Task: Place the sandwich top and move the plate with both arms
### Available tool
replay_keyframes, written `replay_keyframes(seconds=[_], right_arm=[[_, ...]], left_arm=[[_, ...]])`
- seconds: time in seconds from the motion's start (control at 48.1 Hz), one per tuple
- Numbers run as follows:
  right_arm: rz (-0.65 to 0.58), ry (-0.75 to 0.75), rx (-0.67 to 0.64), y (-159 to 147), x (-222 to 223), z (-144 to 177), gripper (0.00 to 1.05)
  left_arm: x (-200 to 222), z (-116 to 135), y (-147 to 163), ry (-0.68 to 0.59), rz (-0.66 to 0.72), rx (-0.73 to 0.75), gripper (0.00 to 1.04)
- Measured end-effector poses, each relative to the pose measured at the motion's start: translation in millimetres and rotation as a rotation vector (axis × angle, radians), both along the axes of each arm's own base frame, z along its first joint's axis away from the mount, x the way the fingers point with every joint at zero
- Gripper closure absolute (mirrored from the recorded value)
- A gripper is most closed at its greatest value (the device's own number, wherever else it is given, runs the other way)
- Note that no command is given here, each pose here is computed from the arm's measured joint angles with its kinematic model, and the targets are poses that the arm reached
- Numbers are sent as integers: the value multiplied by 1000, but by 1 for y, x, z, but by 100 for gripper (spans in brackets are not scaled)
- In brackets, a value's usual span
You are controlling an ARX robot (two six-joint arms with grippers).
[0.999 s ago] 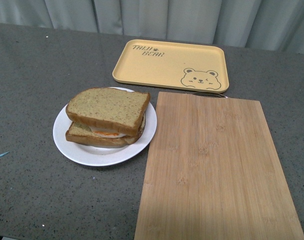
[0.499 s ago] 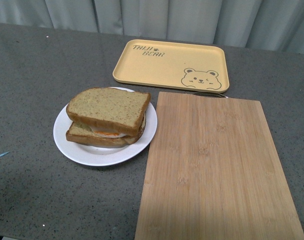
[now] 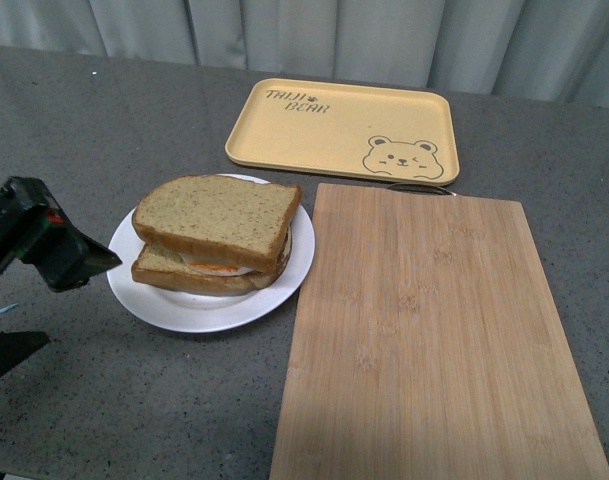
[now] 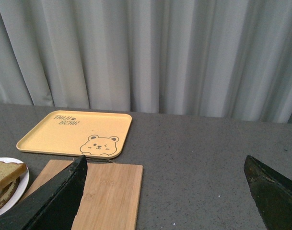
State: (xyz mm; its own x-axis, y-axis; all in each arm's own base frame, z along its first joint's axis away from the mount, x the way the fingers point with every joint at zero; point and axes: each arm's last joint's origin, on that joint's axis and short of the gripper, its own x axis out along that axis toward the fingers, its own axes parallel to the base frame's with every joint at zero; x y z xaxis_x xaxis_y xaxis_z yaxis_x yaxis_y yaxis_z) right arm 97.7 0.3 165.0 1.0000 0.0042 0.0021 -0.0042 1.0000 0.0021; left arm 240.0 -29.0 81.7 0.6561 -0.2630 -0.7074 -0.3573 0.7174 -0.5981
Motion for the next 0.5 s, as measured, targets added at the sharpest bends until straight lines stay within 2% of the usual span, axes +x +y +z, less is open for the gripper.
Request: replay_keyframes(seconds=[0.187,0.499], right_arm=[[0,0,0,0,0,0,9],[0,0,0,0,0,0,9]], left_arm=[[13,-23,-12,85,-5,-6,7],[41,-34,-25,111,-12,-16,7]])
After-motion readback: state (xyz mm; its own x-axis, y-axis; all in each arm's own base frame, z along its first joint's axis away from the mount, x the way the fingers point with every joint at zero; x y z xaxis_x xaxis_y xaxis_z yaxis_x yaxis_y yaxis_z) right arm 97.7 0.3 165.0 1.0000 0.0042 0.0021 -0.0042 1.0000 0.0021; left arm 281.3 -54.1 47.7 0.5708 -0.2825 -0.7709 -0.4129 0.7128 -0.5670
